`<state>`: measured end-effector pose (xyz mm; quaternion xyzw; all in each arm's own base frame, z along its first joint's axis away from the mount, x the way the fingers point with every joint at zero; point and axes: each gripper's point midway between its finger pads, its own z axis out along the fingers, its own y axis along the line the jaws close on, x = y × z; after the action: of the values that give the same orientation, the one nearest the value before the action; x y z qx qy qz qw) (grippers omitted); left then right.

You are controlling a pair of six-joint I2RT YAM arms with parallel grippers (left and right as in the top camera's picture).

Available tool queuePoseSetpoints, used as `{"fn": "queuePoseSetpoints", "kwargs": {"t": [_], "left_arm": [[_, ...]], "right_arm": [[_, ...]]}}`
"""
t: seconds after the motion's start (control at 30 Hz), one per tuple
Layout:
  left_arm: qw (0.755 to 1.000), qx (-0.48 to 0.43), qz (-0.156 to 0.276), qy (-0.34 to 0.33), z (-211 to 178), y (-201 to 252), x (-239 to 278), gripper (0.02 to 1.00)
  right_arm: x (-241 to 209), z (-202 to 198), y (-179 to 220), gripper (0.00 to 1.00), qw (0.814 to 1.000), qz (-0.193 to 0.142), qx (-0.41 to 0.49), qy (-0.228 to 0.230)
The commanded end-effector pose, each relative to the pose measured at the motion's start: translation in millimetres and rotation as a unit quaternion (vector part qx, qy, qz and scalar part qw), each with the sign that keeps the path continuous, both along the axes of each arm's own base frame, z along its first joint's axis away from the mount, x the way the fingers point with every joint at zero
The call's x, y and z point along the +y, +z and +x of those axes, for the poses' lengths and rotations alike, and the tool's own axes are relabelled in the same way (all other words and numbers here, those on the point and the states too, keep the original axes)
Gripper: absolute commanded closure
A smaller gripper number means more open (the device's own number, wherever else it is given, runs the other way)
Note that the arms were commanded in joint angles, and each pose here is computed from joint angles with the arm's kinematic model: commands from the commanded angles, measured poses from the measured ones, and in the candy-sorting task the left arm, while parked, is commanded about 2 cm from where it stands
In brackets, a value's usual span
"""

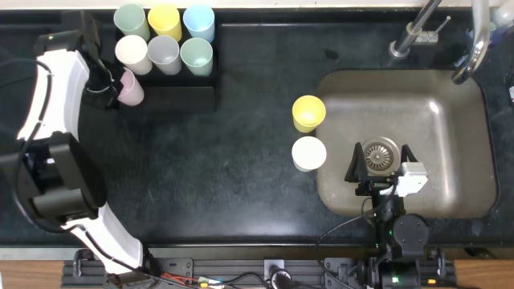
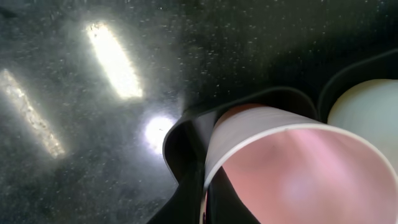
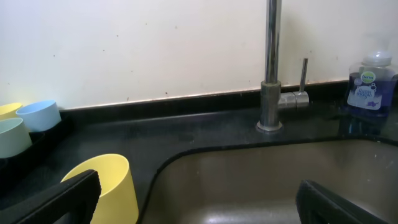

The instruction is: Store Cups

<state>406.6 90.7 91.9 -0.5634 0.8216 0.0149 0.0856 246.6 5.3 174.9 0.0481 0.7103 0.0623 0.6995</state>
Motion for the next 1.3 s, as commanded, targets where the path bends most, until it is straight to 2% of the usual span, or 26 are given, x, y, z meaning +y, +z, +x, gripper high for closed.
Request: {"fn": "queuePoseSetpoints", "kwargs": {"t": [0.03, 0.27, 0.3, 0.37, 0.43, 0.53, 0.63, 0.9, 1.03, 1.07, 1.2, 1.3], "left_arm": [[1.0, 0.001, 0.01, -0.002, 3.9, -6.5, -4.3, 0.982], [1.0, 0.004, 0.018, -0.009, 4.1, -6.2, -5.8, 0.982], [1.0, 0.004, 0.018, -0.01, 4.0, -6.2, -6.1, 0.941], [1.0, 0.007, 0.017, -0.01, 2.3, -6.5, -6.6, 0.711], [1.0, 0.012, 0.016, -0.01, 0.0, -6.8, -6.8, 0.562], [1.0, 0.015, 0.016, -0.01, -1.9, -6.0, -7.1, 0.415], [1.0, 0.008, 0.016, -0.01, -1.5, -0.8, -7.1, 0.207], [0.999, -0.044, 0.026, -0.009, -1.3, 40.7, -6.6, 0.167], [0.995, -0.084, 0.035, -0.025, -4.3, 75.1, -7.8, 0.018], [0.994, -0.097, 0.038, -0.032, -6.4, 86.2, -8.8, 0.018], [0.983, -0.15, 0.058, -0.093, -16.3, 134.3, -19.1, 0.018], [0.965, -0.192, 0.085, -0.157, -27.9, 173.0, -32.2, 0.018]], "right_arm": [[1.6, 0.1, -3.3, 0.001, 1.0, 0.003, -0.001, 0.004], [1.6, 0.1, -3.3, 0.003, 1.0, 0.003, -0.001, 0.004], [1.6, 0.1, -3.3, 0.003, 1.0, 0.004, -0.001, 0.004], [1.6, 0.1, -3.2, 0.003, 1.0, 0.004, -0.001, 0.004], [1.6, 0.1, -3.3, 0.003, 1.0, 0.003, -0.001, 0.004], [1.7, 0.1, -3.2, 0.003, 1.0, 0.004, -0.001, 0.004], [1.6, 0.1, -3.2, 0.003, 1.0, 0.004, -0.001, 0.004], [1.6, 0.1, -3.3, 0.005, 1.0, 0.003, -0.001, 0.004], [1.6, 0.1, -3.3, 0.003, 1.0, 0.003, -0.001, 0.004], [1.6, 0.1, -3.2, 0.003, 1.0, 0.003, -0.001, 0.004], [1.6, 0.1, -3.3, 0.003, 1.0, 0.003, -0.001, 0.004], [1.6, 0.1, -3.3, 0.005, 1.0, 0.004, -0.001, 0.004]]}}
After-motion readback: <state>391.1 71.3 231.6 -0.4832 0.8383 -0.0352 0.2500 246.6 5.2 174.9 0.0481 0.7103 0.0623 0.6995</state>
